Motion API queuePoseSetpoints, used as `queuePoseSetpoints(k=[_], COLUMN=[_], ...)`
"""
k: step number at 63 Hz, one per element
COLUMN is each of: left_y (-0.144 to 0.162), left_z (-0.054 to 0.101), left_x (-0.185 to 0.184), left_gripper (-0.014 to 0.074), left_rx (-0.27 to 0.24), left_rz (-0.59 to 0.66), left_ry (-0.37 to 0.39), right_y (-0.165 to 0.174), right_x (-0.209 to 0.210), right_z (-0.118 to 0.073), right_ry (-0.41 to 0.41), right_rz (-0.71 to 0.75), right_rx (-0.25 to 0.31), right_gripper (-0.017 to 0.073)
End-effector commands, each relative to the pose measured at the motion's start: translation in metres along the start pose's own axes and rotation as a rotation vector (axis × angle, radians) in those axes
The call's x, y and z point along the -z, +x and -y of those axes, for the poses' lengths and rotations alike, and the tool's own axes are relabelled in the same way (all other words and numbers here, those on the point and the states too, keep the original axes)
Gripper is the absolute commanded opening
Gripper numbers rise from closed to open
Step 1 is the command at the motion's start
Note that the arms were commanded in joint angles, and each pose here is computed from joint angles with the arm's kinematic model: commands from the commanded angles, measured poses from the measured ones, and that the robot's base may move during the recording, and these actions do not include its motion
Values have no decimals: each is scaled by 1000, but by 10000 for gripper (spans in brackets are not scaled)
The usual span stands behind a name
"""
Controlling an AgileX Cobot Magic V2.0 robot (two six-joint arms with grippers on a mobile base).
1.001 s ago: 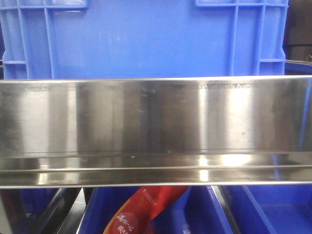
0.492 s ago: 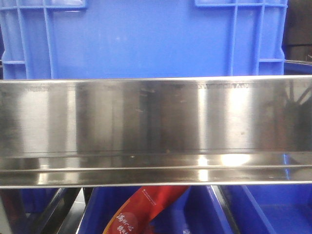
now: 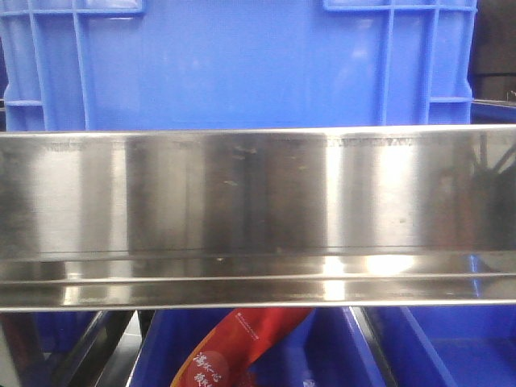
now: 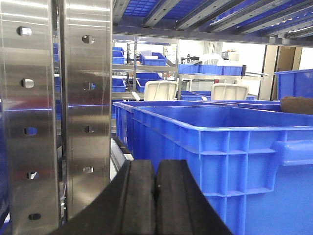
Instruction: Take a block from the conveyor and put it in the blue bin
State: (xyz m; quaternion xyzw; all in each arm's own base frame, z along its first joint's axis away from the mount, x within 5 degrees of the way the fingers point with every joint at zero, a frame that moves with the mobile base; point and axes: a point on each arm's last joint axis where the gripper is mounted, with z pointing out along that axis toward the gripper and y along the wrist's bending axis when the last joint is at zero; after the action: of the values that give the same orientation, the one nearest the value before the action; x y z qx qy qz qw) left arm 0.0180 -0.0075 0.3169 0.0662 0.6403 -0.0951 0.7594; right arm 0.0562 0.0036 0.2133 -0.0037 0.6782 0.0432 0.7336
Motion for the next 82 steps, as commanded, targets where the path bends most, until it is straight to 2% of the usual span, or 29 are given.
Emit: queuePoseSetpoints(k=[1,35,39,46,48,49,52,60,65,71,74,76,82], left_y=[-1,4,10,32,41,44,53,80,93,104,98,102,101], left_z=[0,0,-2,-7,-9,-9,-11,-15,-17,-18,-18,-19,-19], left_x=[1,-1,-2,-8,-9,-10,-11,-15,-16,-17,-17,-17,-17], left_gripper=[-111,-111,-111,-111,-111,-111,-111,-111,-111,-111,-111,-111,-111], left_rx=[4,1,-37,-156,-148,-124,-100,-96,-79,-89,-94,-87,-74], left_rz=[21,2,9,-56,-83,-92,-118,-152,-113,-40,18,-17,-14], left_ry=[0,-2,-16,-75,-96,-106,-125,-188,-212,-231,-234,-237,-238], right_y=[0,0,0,-1,-1,-1,-1,-1,-1,-1,-1,-1,-1], right_x=[0,0,0,0,0,0,0,0,0,0,0,0,0], right_z=[0,0,0,0,0,0,0,0,0,0,0,0,0], right_ry=[3,3,3,3,3,3,3,3,3,3,3,3,3], right_rz=[13,13,13,15,15,15,15,15,15,15,15,15,15], right_rx=[2,2,2,2,2,2,2,2,2,2,2,2,2], right_gripper=[-162,-162,-162,-162,-162,-162,-162,-162,-162,-162,-162,-162,-162])
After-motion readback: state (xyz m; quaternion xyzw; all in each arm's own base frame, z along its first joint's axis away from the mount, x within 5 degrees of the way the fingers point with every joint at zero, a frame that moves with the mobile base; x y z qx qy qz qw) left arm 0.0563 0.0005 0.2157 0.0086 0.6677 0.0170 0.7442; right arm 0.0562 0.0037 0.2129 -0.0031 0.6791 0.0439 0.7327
